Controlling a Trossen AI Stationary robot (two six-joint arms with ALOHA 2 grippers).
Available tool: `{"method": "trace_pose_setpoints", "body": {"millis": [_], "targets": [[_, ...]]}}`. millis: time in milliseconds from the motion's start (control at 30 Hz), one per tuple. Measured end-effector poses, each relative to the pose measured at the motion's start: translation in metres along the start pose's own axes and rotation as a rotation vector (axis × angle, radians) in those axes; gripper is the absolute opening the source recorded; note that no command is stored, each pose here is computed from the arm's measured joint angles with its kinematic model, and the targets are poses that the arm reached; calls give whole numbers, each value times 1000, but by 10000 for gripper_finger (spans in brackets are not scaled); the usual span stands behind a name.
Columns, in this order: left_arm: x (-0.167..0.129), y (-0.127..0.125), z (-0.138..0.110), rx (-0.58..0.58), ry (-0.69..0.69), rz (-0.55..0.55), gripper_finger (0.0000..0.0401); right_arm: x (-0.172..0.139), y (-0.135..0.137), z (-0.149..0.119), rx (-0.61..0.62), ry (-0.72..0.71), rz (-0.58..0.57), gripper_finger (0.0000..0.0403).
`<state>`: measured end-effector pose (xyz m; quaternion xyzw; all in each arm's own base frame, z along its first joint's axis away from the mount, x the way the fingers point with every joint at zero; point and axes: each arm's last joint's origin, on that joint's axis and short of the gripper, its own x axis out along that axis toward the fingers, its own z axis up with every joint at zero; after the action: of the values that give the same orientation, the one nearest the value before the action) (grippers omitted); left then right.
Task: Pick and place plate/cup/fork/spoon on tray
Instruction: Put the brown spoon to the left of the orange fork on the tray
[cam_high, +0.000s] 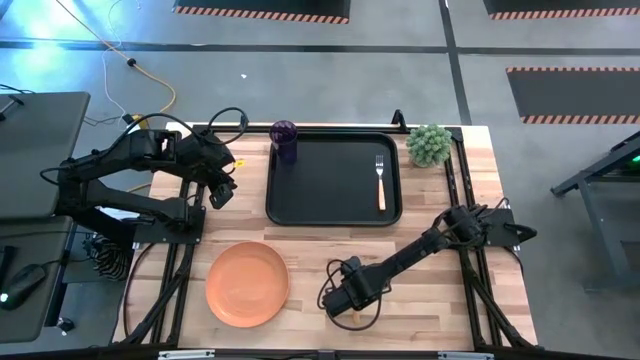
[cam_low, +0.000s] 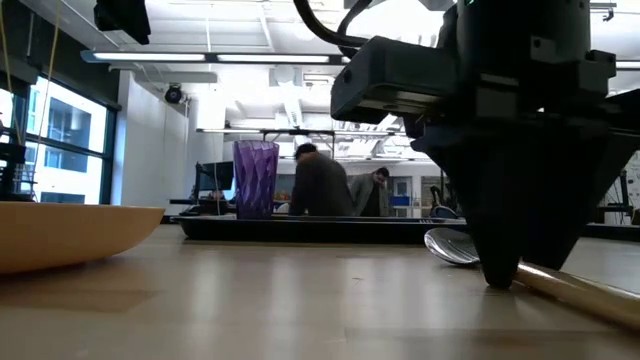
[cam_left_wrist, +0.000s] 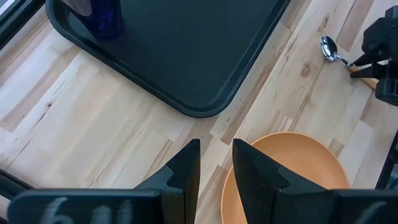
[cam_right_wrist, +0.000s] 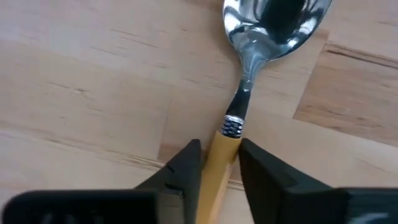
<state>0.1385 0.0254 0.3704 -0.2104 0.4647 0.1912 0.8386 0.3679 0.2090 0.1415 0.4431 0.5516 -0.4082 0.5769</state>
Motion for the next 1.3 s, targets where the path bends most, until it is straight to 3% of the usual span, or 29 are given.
{"method": "trace_pose_setpoints", "body": {"millis": [267, 700, 967, 1167, 1300], "targets": [[0, 0, 0, 16, 0, 0, 85, 0, 0, 0, 26, 2, 2, 26], [0, 0, 0, 51, 0, 0, 85, -14, 1, 0, 87, 6, 54, 23], [0, 0, 0, 78, 1, 0, 85, -39, 13, 2, 106, -27, 114, 22], [0, 0, 0, 85, 2, 1, 85, -68, 19, 17, 138, -114, 106, 22], [0, 0, 0, 106, 2, 1, 85, -85, 17, 34, 148, -156, 43, 21]]}}
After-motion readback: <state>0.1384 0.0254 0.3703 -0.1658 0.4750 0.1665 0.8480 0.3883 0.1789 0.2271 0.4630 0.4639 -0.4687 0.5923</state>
